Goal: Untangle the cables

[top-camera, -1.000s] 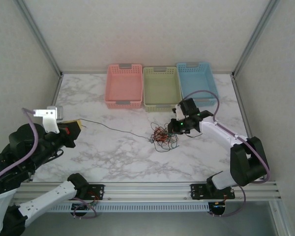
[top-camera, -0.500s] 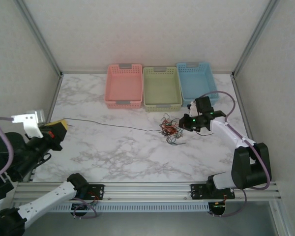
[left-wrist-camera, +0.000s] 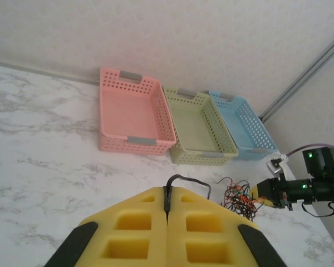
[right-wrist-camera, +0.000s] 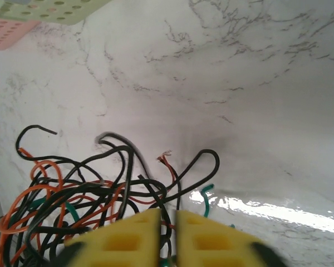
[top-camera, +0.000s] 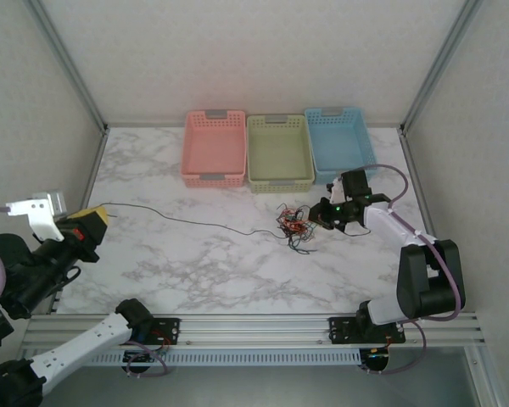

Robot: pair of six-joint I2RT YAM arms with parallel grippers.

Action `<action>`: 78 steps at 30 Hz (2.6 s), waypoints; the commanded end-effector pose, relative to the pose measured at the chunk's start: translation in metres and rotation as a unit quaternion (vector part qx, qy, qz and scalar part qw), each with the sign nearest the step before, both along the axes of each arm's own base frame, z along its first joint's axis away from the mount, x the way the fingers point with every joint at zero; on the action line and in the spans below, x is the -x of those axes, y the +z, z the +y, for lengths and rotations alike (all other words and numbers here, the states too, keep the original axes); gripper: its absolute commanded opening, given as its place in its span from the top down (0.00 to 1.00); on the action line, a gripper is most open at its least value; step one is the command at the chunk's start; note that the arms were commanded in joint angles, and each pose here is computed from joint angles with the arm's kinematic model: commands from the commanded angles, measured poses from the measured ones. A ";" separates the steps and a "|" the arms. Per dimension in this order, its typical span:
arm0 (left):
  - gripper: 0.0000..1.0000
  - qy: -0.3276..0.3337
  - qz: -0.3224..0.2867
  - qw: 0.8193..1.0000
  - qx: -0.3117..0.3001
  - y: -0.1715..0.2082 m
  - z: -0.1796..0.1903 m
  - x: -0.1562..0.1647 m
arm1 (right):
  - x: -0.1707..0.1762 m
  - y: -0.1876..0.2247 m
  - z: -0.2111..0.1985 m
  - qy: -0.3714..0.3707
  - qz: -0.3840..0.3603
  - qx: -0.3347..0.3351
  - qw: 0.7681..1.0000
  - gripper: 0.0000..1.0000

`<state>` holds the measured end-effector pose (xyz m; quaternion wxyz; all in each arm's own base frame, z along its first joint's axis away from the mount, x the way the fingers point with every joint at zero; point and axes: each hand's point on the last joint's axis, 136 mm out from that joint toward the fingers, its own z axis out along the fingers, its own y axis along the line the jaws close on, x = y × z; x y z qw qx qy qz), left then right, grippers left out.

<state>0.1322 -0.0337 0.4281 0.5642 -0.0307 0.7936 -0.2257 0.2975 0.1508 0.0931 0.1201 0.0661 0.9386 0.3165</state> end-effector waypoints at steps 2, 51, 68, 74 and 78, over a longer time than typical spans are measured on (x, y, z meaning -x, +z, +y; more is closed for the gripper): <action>1.00 -0.032 0.023 0.999 -0.018 -0.012 -0.026 -0.014 | 0.003 0.021 -0.013 0.010 -0.027 0.069 0.997 0.46; 1.00 -0.021 0.035 0.999 -0.029 -0.023 -0.026 -0.018 | 0.089 -0.088 0.125 0.371 -0.011 0.446 0.814 0.54; 1.00 -0.009 0.033 0.999 -0.037 -0.025 -0.014 -0.012 | 0.050 0.024 0.155 0.227 -0.070 0.121 0.964 0.96; 1.00 0.005 0.024 0.999 -0.042 -0.022 -0.006 -0.010 | 0.033 0.043 0.137 0.167 -0.049 -0.023 0.984 0.96; 1.00 0.006 0.016 0.999 -0.041 -0.017 -0.002 -0.008 | 0.021 0.038 0.114 0.128 -0.031 -0.080 0.988 0.96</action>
